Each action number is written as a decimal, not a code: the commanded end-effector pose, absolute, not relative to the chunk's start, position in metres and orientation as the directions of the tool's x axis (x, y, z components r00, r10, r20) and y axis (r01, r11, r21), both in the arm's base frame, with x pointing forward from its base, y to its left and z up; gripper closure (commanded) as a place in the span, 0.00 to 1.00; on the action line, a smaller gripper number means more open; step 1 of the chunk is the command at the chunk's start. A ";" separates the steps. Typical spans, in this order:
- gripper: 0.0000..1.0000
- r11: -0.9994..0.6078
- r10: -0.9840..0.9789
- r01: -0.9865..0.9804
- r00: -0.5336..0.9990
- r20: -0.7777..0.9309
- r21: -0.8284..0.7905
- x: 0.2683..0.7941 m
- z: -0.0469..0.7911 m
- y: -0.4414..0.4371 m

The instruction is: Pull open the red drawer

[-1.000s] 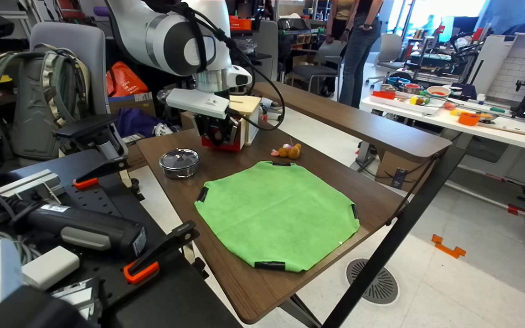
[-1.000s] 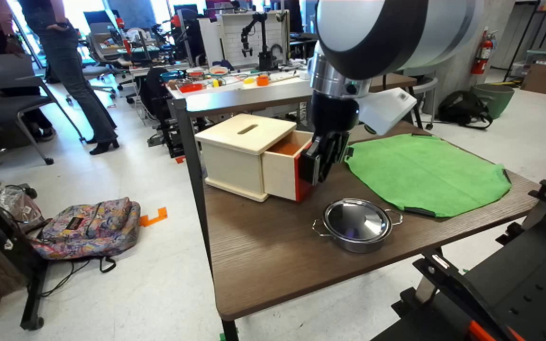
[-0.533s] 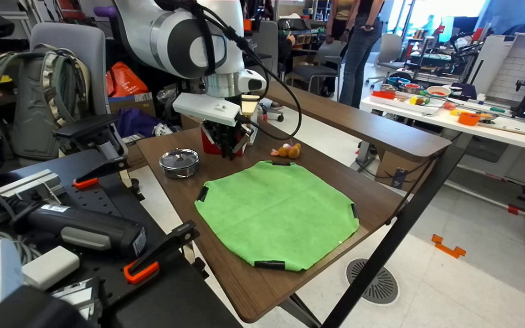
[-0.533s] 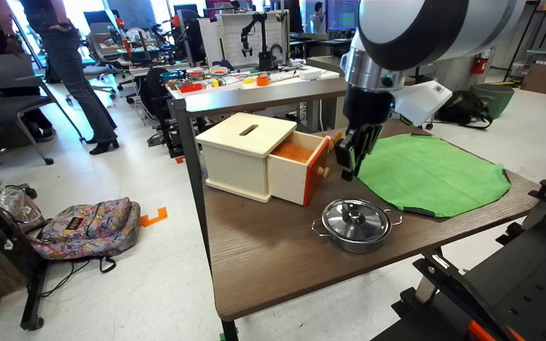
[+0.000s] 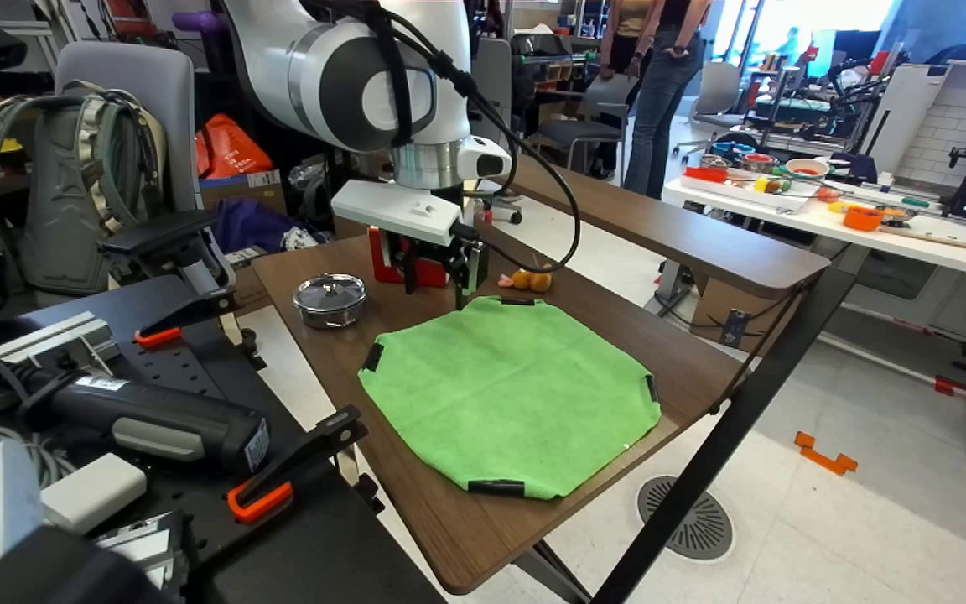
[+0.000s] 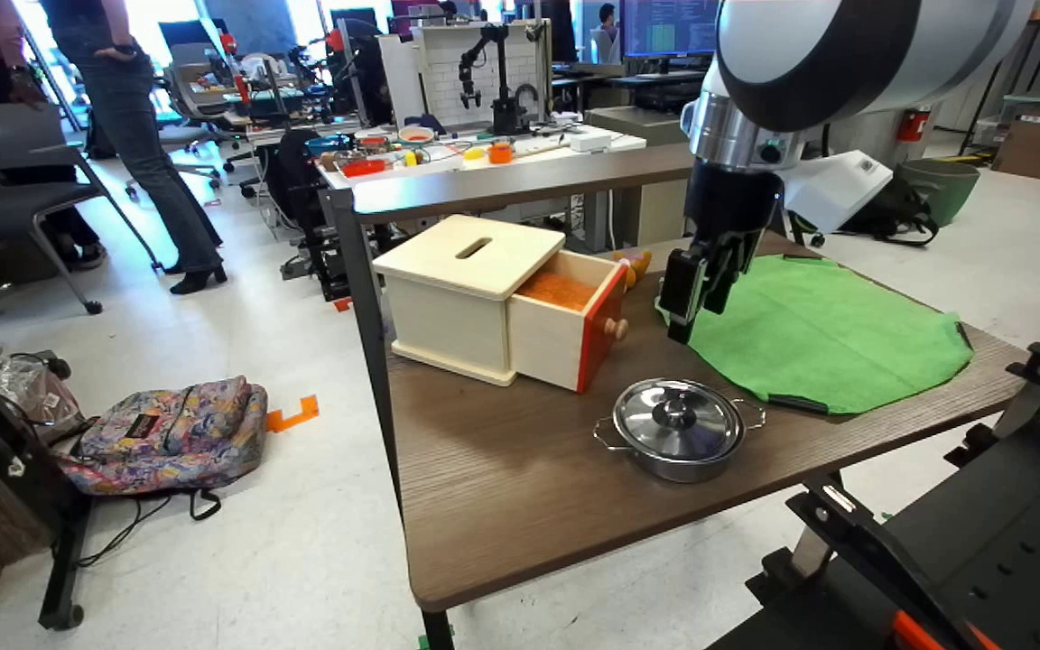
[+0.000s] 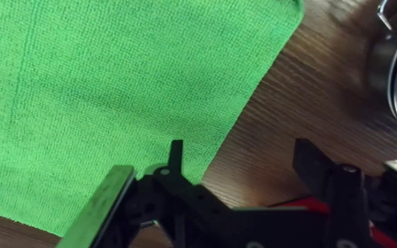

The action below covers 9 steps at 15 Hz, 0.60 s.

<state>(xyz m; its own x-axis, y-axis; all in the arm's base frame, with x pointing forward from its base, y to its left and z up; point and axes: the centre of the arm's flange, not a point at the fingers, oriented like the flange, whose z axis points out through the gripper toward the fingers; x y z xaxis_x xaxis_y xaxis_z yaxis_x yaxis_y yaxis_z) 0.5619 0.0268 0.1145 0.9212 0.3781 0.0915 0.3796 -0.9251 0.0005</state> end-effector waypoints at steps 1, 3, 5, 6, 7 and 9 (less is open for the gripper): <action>0.00 -0.919 0.393 0.394 0.916 0.085 0.005 0.556 0.131 0.023; 0.00 -0.921 0.388 0.389 0.917 0.099 0.004 0.554 0.143 0.025; 0.00 -0.925 0.377 0.379 0.919 0.116 0.006 0.552 0.164 0.026; 0.00 -0.927 0.373 0.375 0.920 0.124 0.008 0.552 0.176 0.025; 0.00 -0.932 0.361 0.363 0.923 0.136 0.007 0.551 0.191 0.024; 0.00 -0.927 0.372 0.373 0.917 0.145 0.022 0.564 0.166 0.028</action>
